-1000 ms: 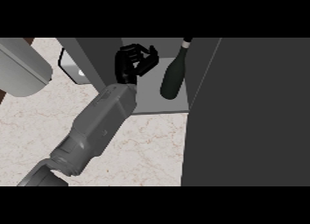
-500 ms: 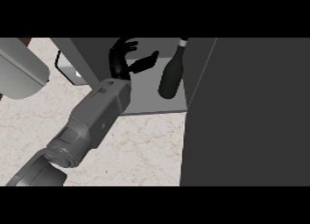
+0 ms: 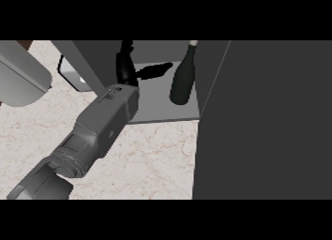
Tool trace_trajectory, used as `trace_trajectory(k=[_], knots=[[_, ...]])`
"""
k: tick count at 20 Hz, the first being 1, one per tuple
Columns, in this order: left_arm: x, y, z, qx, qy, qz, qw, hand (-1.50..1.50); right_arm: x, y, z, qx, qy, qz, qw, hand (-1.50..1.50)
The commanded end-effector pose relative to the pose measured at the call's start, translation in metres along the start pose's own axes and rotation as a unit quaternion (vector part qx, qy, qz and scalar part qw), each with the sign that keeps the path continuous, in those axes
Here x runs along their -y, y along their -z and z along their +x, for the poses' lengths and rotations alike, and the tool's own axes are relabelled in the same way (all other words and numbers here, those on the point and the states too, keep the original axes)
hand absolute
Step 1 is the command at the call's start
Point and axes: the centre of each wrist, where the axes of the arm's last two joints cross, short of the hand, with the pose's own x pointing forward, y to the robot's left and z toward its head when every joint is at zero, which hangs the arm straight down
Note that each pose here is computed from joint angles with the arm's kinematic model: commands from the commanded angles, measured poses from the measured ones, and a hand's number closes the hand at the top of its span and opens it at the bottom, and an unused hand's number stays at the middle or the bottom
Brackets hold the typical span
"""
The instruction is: Pick up the wine, place it into the cabinet and close the cabinet
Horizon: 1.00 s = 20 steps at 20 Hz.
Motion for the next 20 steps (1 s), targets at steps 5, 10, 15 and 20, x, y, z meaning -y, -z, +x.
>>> trace_trajectory(k=[5, 10, 15, 20], knots=[[-0.024, 0.021, 0.006, 0.014, 0.000, 0.002, 0.9999, -1.50, -0.003, -0.019, 0.039, 0.022, 0.012, 0.024, 0.999, -1.50], [-0.024, 0.013, -0.006, 0.060, -0.028, -0.047, 0.9967, -1.50, -0.001, -0.016, 0.029, 0.025, 0.026, 0.011, 0.999, -1.50], [-0.006, 0.001, -0.002, 0.074, -0.069, -0.082, 0.9914, -1.50, 0.001, -0.020, 0.023, 0.027, 0.024, 0.002, 0.999, -1.50], [-0.008, 0.003, 0.004, 0.104, -0.121, -0.085, 0.9835, -1.50, -0.010, -0.028, 0.036, 0.029, 0.029, 0.000, 0.999, -1.50]])
